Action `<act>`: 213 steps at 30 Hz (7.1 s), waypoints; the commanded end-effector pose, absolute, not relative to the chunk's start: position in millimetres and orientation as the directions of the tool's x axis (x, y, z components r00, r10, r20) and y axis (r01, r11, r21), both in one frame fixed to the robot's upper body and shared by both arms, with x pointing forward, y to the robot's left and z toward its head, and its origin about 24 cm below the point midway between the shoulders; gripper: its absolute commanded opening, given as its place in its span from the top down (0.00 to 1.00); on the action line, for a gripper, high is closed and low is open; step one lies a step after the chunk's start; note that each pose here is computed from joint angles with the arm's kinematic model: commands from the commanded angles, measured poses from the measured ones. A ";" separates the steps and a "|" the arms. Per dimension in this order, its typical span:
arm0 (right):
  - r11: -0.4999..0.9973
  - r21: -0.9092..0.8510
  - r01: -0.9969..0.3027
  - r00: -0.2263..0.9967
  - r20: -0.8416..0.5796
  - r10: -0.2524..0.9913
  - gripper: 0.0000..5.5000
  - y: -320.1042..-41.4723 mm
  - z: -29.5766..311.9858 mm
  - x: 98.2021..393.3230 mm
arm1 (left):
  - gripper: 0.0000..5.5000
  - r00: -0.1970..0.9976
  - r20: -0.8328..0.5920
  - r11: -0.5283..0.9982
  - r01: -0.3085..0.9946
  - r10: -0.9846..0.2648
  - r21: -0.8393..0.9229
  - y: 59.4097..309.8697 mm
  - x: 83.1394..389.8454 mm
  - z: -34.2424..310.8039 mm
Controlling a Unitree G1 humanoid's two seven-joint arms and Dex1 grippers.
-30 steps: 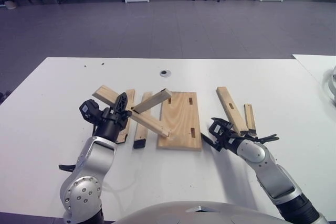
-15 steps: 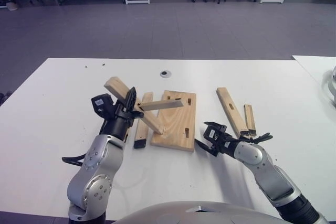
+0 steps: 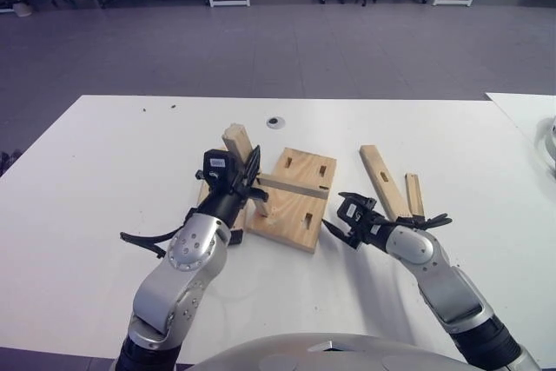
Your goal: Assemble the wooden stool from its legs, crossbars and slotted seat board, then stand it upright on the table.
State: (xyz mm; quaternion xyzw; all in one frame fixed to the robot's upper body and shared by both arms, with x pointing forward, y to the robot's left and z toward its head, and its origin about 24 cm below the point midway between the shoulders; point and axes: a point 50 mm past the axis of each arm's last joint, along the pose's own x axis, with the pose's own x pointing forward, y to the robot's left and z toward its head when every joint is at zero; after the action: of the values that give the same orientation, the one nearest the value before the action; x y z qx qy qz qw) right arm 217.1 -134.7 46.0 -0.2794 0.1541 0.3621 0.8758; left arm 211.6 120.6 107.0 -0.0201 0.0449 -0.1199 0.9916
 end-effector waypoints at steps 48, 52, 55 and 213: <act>0.895 -0.299 -0.331 0.942 -0.163 0.294 0.32 -204.2 93.0 290.7 | 0.21 0.737 -0.521 0.875 0.481 -0.431 -0.043 179.4 241.6 43.7; 0.883 -0.315 -0.348 0.937 -0.162 0.311 0.32 -200.2 93.3 291.9 | 0.32 0.688 -0.602 0.844 0.534 -0.404 0.044 181.9 233.3 33.6; 0.878 -0.326 -0.351 0.936 -0.160 0.315 0.32 -199.1 93.6 291.8 | 0.39 0.660 -0.647 0.822 0.563 -0.382 0.088 184.0 228.9 27.9; 0.742 0.320 -0.589 0.798 0.372 0.474 0.44 -225.6 247.2 235.3 | 0.02 0.946 0.284 0.987 0.137 -0.154 0.081 187.5 229.7 204.4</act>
State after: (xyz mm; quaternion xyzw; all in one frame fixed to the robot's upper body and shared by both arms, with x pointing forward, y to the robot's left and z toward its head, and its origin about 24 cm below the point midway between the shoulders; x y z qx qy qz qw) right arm 228.7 -219.0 232.1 0.2054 -0.1075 0.2871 0.9294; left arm 225.9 195.0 185.6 0.0692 -0.0963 -0.0182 0.9928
